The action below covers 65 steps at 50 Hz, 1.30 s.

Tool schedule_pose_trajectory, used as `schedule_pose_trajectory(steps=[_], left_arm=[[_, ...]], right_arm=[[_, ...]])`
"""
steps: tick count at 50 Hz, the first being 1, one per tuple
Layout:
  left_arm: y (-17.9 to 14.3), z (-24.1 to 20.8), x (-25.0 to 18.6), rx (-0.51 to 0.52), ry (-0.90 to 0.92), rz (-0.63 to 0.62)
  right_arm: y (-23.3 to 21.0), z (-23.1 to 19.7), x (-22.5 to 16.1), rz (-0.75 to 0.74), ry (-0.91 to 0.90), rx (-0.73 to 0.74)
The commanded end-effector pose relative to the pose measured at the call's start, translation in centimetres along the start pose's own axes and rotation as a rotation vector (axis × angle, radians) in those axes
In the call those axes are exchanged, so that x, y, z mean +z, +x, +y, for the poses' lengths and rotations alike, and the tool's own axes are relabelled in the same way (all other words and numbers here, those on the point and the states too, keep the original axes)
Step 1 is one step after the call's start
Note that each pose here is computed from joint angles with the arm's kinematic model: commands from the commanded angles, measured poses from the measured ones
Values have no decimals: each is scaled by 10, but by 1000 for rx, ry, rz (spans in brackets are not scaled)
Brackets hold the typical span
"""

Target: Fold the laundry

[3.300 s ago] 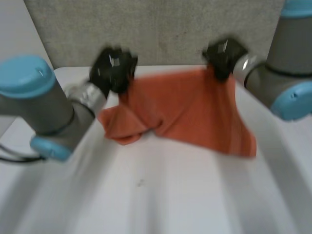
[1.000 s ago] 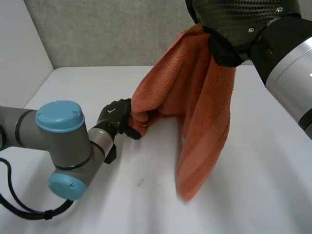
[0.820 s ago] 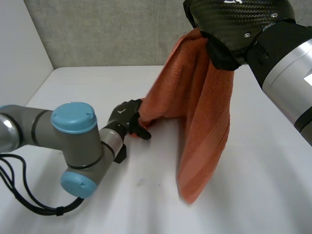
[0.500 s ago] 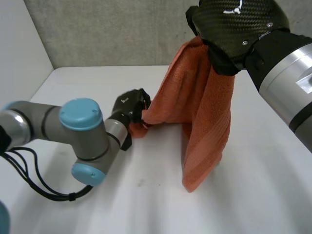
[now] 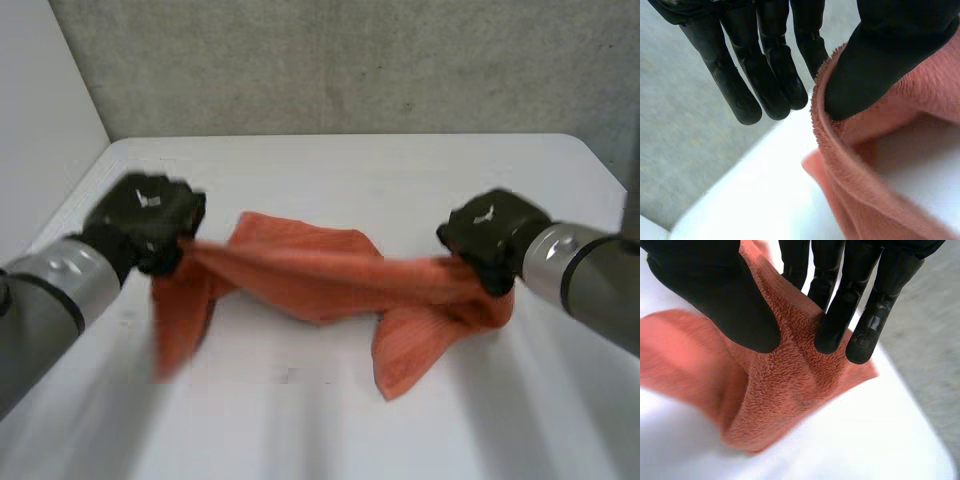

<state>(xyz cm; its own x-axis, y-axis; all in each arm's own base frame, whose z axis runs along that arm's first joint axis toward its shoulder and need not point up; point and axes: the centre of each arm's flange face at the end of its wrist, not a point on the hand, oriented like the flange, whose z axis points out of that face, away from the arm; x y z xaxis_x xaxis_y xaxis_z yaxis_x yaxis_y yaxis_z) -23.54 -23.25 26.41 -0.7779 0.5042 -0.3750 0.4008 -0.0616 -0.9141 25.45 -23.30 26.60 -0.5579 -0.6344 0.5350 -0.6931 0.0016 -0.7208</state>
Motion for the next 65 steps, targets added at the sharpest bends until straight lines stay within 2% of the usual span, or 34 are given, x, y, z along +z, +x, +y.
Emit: schedule_pose_trajectory(steps=[1,5,8,11,12,13,16,17,20,21,24,28,30,34,35,36,40,43,44,48,54,65], left_arm=[[24,59,12,48,-228,121],[28,83,47,42,-280,141],[19,75,69,54,-231,108],[0,43,97,81,-105,37],[-7,31,104,90,-55,12],[-22,2,114,113,62,-47],[-46,-45,125,153,275,-156],[-60,-76,125,178,427,-234],[-80,-125,111,214,656,-349],[-91,-149,99,231,777,-419],[-99,-167,86,246,881,-471],[-94,-147,83,204,804,-418],[-90,-121,86,173,709,-381],[-79,-61,87,135,496,-320],[-79,-61,87,135,495,-320],[-68,-30,81,113,390,-280],[-43,19,71,76,235,-213],[-34,36,66,65,184,-188],[-21,57,62,51,121,-149],[-4,94,65,26,13,-85],[6,115,65,6,-60,-51],[-6,118,64,-3,-81,-77]], right_arm=[[-28,33,38,-133,-124,9],[-27,34,56,-129,-124,9],[-12,22,70,-76,-76,3],[15,-12,78,32,56,-2],[15,-12,78,32,56,-2],[45,-46,79,161,196,-10],[67,-71,75,264,304,-9],[94,-103,65,410,465,14],[108,-118,59,485,562,36],[117,-128,51,539,639,56],[130,-148,4,627,797,63],[115,-137,-13,592,809,41],[110,-132,-13,571,801,37],[66,-92,8,383,686,25],[66,-92,8,383,686,25],[41,-70,14,289,613,35],[6,-28,26,156,437,54],[-9,-12,32,100,368,53],[-28,14,46,24,250,55],[-51,44,66,-64,110,44],[-50,49,71,-52,81,56],[-46,48,63,-43,92,102]])
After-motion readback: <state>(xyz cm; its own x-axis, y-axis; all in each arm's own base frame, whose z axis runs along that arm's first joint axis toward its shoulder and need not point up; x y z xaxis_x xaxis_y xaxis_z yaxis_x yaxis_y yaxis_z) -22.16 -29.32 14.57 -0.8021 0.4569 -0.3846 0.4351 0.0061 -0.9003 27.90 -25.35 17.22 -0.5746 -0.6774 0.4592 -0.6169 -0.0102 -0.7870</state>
